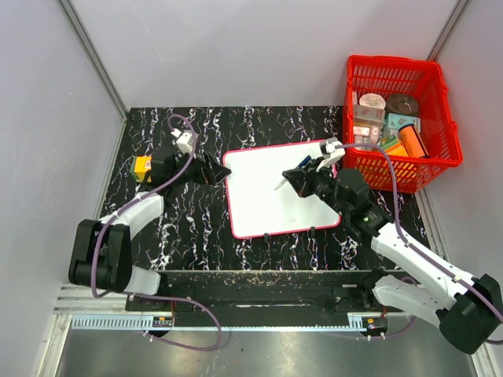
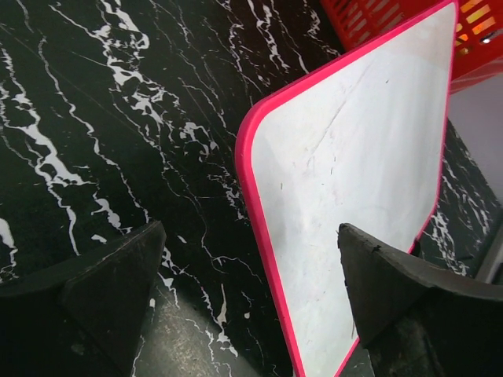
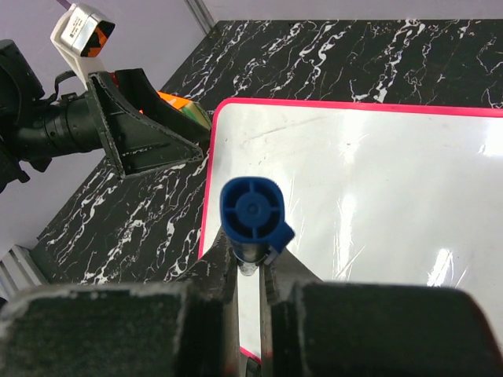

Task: Write a sentence on the whiteboard
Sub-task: Hold the whiteboard on the whiteboard stand.

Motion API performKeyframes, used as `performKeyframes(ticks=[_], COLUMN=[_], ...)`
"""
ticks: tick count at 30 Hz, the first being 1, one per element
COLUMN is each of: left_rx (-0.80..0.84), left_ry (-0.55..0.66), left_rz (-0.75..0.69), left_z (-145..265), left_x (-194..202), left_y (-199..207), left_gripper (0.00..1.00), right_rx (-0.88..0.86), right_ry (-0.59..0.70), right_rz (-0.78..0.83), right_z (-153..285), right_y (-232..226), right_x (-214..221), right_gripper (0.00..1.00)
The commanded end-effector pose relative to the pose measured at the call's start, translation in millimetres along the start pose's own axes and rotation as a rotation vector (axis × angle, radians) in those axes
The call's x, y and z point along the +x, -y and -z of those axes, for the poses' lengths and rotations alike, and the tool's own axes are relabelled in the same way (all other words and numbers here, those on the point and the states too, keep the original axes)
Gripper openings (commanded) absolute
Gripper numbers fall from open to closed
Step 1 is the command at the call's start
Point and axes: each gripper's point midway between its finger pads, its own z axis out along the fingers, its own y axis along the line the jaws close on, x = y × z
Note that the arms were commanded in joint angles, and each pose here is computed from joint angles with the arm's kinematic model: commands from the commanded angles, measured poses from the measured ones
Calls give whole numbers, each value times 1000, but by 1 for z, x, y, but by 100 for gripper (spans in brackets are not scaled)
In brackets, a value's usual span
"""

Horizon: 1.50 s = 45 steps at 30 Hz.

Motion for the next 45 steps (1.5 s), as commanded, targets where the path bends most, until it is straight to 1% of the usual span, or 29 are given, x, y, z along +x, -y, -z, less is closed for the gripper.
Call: performKeyframes(ticks=[1,2,3,4,10,16,20,22,27,28,30,31,34,35,36,45], left_rx=[192,221,243,272,300,378,391,397,424,435,445,454,451,453,448,451], left_ry=[35,48,50,43,19,21,9,3,-11,-16,-17,-23,-30,-32,-31,-42], left_rz=[-19,-25,-1,5,42,55,45,36,30,28,24,19,18,13,14,9], left_z=[-4,-7,-8,-9,-22,-27,-28,-30,-30,-30,-30,-29,-29,-29,-29,-28], left_x=[-12,-14,-16,-15,-7,-1,1,3,8,8,9,10,12,13,14,17], left_y=[25,27,31,34,27,31,31,30,31,32,33,34,33,33,33,33], left_gripper=[94,93,93,90,86,75,68,62,47,40,33,24,10,1,0,0], right_rx=[-17,-16,-18,-24,-88,-129,-130,-120,-131,-140,-149,-153,-130,-123,-118,-68], right_ry=[85,81,80,77,81,101,129,151,169,184,187,197,220,228,236,318], right_rz=[20,20,20,12,1,19,49,73,135,133,134,133,141,142,149,146], right_z=[-7,-9,-11,-12,-19,-29,-37,-41,-51,-52,-54,-56,-62,-63,-65,-83], right_y=[-9,-8,-8,-9,-20,-24,-23,-25,-40,-42,-44,-45,-41,-40,-40,-33], right_x=[-33,-31,-31,-30,-28,-27,-27,-31,-21,-22,-18,-19,-21,-22,-24,-26], right_gripper=[0,0,0,0,0,0,0,0,0,0,0,0,0,0,0,0])
